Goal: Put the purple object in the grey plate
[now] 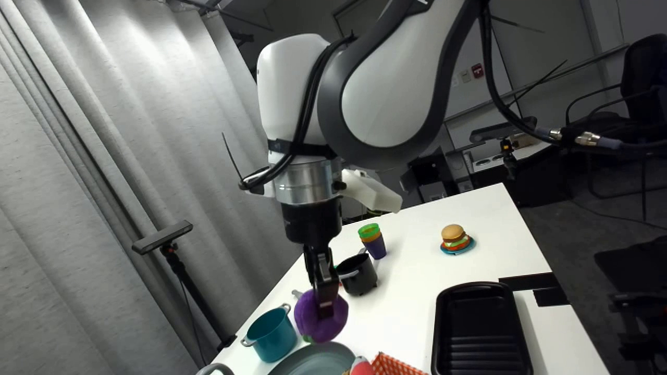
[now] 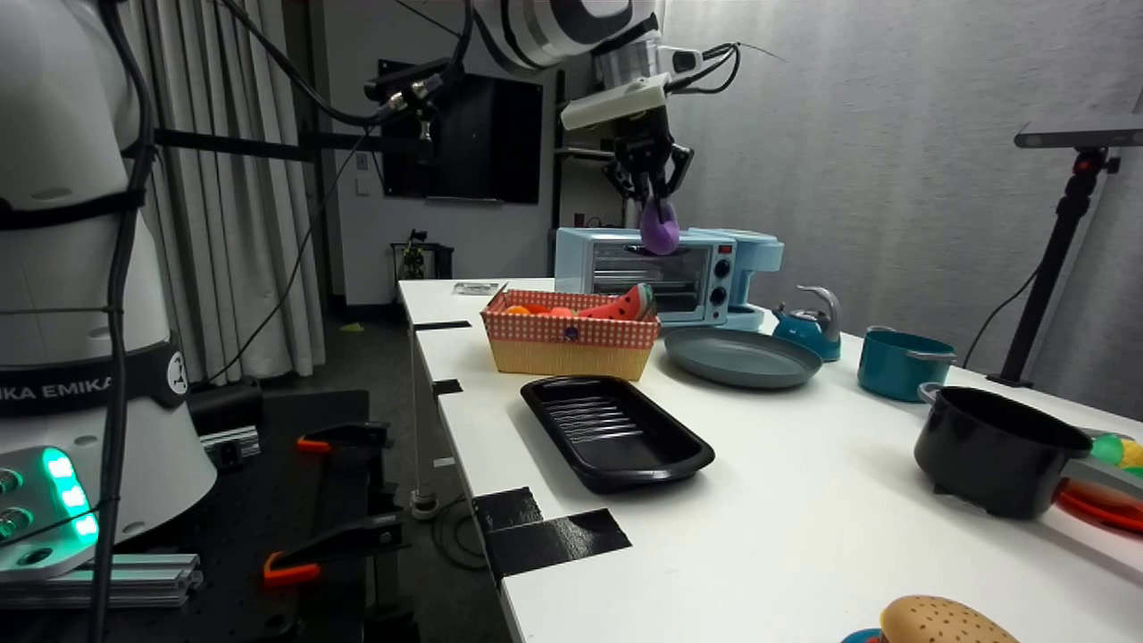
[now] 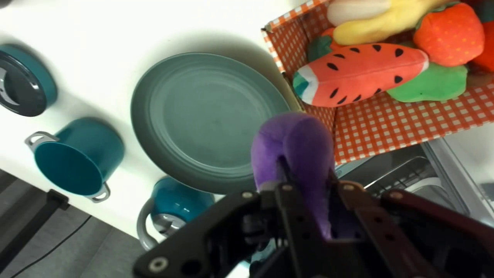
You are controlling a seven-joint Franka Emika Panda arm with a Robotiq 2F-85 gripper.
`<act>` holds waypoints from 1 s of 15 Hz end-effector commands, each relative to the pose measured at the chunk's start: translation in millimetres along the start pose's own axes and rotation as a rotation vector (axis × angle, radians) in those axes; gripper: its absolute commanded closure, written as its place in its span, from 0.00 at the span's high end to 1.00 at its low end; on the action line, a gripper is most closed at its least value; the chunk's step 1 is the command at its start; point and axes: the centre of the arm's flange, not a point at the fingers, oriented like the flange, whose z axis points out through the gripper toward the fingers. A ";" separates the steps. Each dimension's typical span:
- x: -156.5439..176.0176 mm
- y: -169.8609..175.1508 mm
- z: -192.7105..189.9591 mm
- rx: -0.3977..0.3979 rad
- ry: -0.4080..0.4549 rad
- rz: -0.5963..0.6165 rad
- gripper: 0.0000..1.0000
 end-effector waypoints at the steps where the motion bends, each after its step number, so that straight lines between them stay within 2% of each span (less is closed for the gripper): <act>1: -10.4 8.4 0.7 -0.047 0.021 0.032 0.04; 5: -2.3 13.3 27.4 -0.041 0.037 0.025 0.04; 9: 11.0 13.7 58.8 -0.056 0.091 0.020 0.04; 15: 23.3 15.6 105.3 -0.119 0.180 0.032 0.04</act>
